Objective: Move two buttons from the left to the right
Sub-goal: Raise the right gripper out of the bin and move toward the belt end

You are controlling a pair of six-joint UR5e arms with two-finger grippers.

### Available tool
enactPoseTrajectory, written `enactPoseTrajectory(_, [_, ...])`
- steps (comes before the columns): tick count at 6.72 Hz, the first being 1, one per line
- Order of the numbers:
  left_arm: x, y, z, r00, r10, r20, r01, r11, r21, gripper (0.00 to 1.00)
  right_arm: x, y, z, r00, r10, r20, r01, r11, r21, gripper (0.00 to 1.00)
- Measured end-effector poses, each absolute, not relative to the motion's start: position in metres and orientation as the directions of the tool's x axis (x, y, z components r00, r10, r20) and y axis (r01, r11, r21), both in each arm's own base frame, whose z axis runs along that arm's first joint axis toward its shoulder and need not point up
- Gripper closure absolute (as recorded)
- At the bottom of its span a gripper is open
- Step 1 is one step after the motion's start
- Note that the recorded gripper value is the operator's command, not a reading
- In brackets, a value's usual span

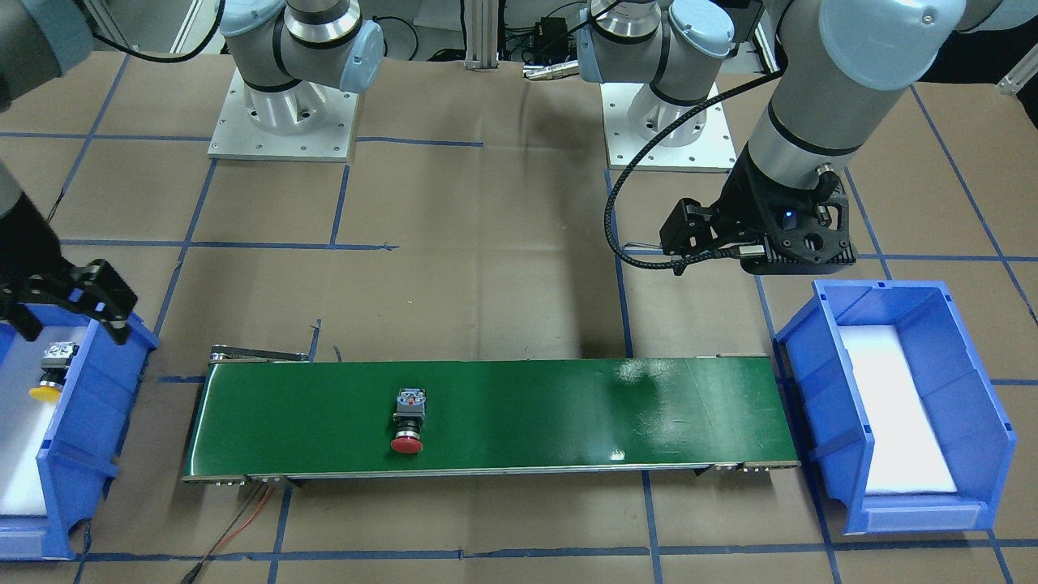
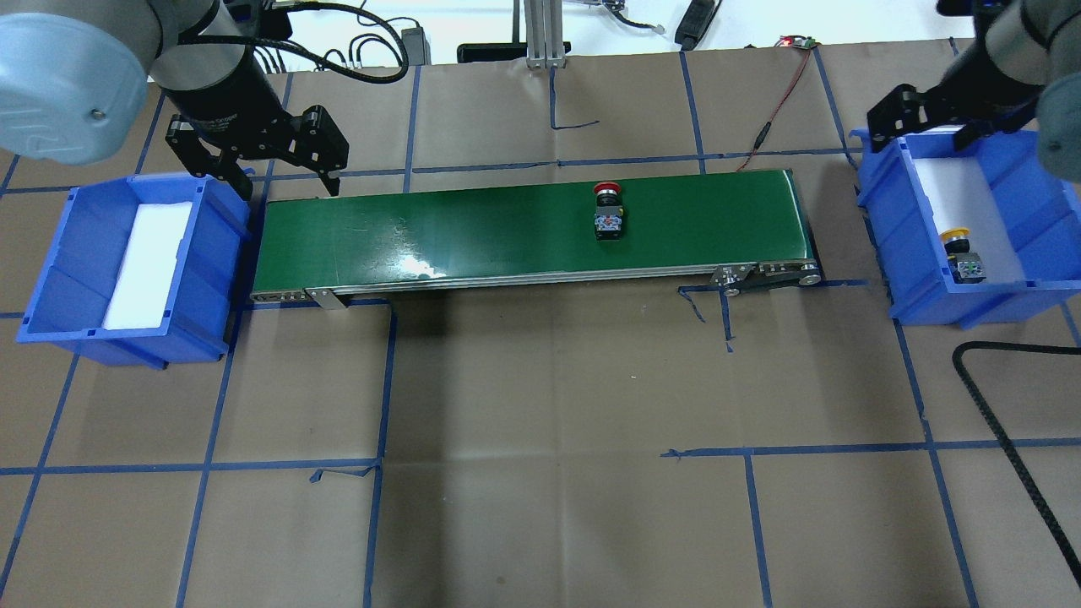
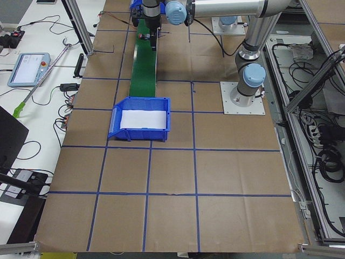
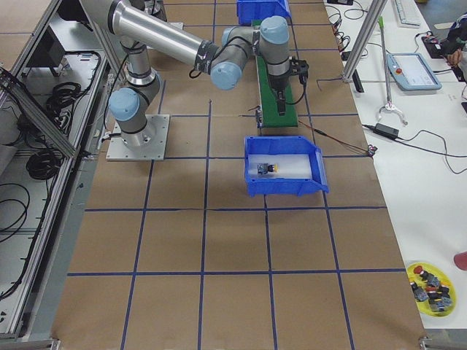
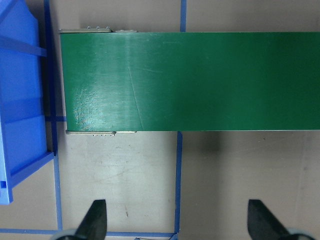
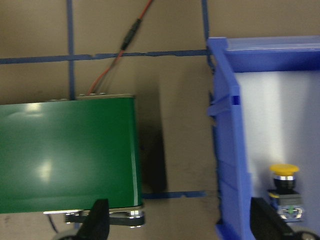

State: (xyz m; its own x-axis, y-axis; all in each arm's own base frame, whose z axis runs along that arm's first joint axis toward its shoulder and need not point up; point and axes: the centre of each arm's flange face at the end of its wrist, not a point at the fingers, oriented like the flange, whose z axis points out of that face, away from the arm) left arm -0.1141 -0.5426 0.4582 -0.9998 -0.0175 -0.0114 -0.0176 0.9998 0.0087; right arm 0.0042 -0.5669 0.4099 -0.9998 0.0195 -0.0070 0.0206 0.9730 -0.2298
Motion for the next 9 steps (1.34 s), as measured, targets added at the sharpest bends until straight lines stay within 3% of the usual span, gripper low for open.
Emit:
enactPoseTrajectory(4, [-0.114, -0.543, 0.458, -1.000, -0.017, -0.012, -0.018, 1.000, 0.009, 0.00, 0.131, -0.565, 0.383, -0.998, 0.010, -0.062, 0.022, 0.982, -0.185, 0.00])
enactPoseTrajectory(9, [-0.114, -0.541, 0.458, -1.000, -0.016, -0.012, -0.016, 1.000, 0.010, 0.00, 0.144, -0.586, 0.336, -0.998, -0.001, -0.065, 0.009, 0.987, -0.162, 0.00])
